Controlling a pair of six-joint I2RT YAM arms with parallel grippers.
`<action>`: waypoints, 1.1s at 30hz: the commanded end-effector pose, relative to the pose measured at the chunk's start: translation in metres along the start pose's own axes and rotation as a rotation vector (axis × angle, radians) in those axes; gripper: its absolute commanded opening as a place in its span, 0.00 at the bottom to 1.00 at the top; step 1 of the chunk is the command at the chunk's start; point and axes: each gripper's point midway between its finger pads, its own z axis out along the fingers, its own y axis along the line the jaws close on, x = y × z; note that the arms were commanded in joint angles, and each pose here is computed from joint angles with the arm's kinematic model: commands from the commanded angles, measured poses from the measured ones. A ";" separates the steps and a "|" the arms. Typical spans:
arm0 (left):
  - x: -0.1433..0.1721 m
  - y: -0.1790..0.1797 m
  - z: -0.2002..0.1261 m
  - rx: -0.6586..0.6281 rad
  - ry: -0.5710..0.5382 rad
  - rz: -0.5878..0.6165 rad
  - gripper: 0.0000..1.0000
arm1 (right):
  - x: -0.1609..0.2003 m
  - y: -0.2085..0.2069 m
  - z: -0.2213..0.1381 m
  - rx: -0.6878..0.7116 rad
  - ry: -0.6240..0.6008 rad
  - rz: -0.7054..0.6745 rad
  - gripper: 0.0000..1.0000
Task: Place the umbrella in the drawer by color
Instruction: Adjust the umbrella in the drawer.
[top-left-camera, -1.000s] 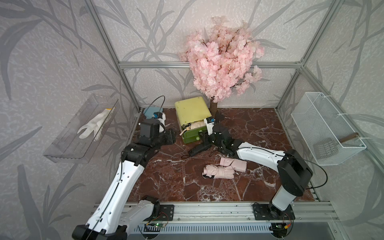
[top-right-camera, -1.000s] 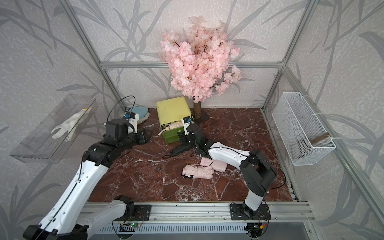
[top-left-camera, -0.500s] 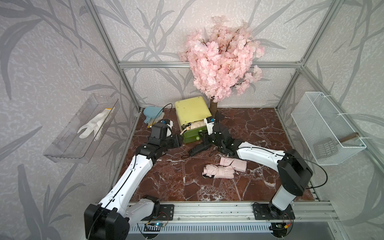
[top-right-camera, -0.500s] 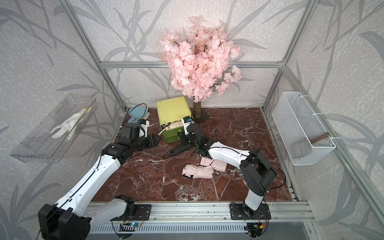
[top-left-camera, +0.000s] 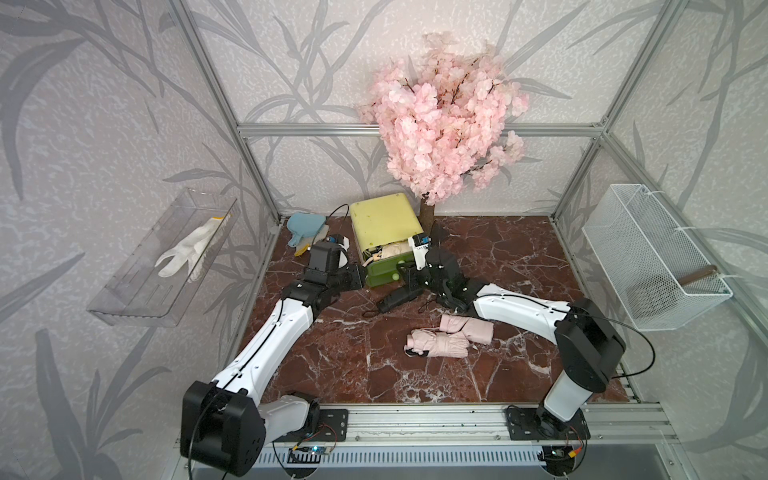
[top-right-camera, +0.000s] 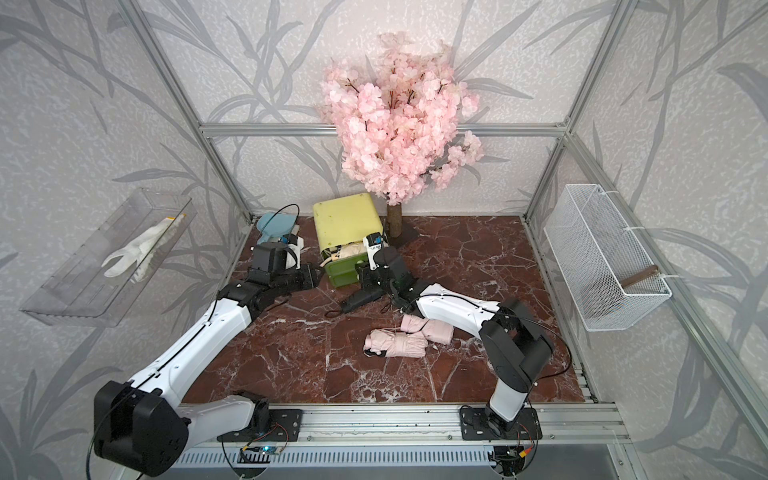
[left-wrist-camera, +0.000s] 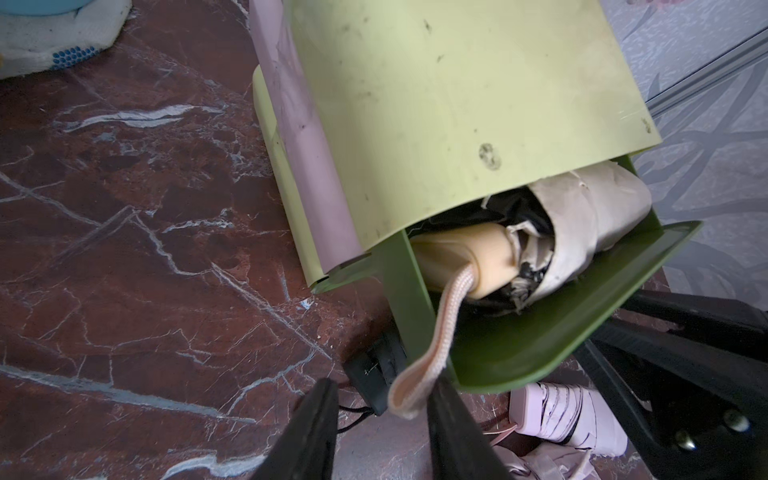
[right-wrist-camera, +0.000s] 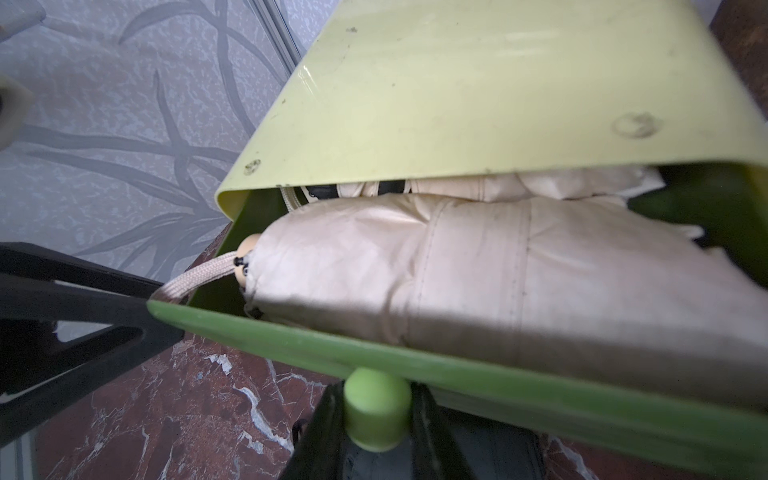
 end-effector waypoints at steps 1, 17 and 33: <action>-0.011 -0.011 0.000 0.055 -0.045 0.029 0.37 | -0.033 0.032 -0.011 -0.119 -0.080 -0.010 0.00; -0.029 -0.024 0.001 0.071 -0.063 0.050 0.00 | -0.031 0.031 -0.010 -0.120 -0.072 -0.008 0.00; -0.025 -0.060 0.033 0.069 0.142 0.176 0.00 | -0.035 0.030 -0.012 -0.120 -0.072 -0.008 0.00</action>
